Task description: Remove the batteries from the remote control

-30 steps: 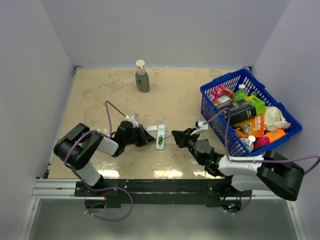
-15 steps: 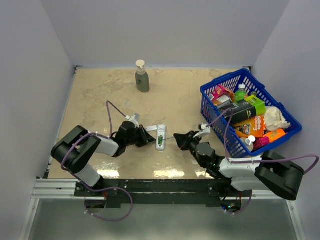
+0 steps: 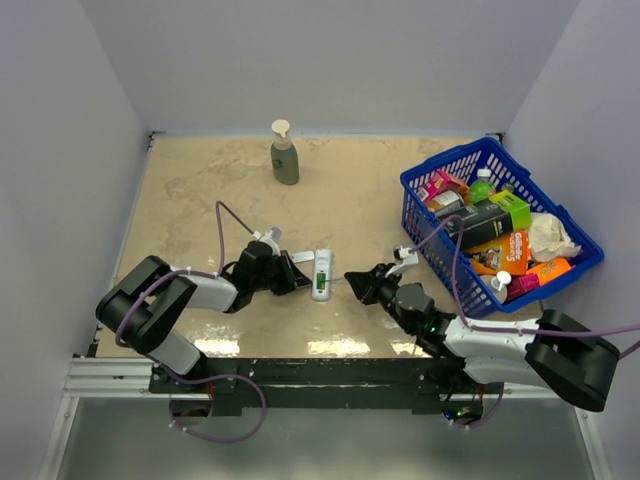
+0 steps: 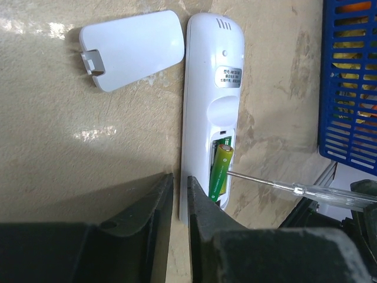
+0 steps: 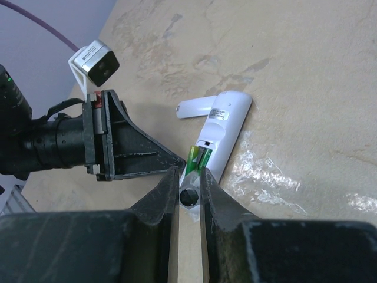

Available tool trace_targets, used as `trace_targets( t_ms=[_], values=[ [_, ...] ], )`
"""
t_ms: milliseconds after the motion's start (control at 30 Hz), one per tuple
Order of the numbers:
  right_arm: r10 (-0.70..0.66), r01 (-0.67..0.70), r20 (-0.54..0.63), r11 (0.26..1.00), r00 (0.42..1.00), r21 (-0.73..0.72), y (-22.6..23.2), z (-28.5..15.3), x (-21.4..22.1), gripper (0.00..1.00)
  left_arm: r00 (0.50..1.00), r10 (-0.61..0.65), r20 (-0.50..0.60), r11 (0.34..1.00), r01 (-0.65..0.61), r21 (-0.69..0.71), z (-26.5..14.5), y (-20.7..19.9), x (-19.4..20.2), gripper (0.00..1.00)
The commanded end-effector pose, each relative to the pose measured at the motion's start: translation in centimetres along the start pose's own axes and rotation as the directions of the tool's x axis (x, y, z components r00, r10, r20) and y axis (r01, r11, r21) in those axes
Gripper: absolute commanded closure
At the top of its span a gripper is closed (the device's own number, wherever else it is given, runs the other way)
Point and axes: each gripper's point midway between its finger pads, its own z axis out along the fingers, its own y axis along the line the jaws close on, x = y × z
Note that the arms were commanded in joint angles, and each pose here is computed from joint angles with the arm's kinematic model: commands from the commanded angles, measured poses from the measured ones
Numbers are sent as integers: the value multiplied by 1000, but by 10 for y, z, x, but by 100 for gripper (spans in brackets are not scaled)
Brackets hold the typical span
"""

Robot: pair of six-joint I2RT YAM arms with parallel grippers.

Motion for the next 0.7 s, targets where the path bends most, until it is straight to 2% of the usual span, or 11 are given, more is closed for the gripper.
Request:
trace_targets(
  t_ms=[0, 433, 667],
  values=[
    [-22, 18, -146, 999, 989, -29, 6, -1, 27, 100, 994, 50, -95, 998, -46, 38, 1, -14, 22, 78],
    [-135, 126, -165, 990, 977, -64, 33, 20, 13, 100, 993, 72, -89, 997, -71, 18, 2, -19, 16, 77],
    [-175, 169, -219, 985, 960, -46, 35, 26, 17, 100, 993, 88, -77, 996, -90, -22, 2, -18, 8, 76]
  ],
)
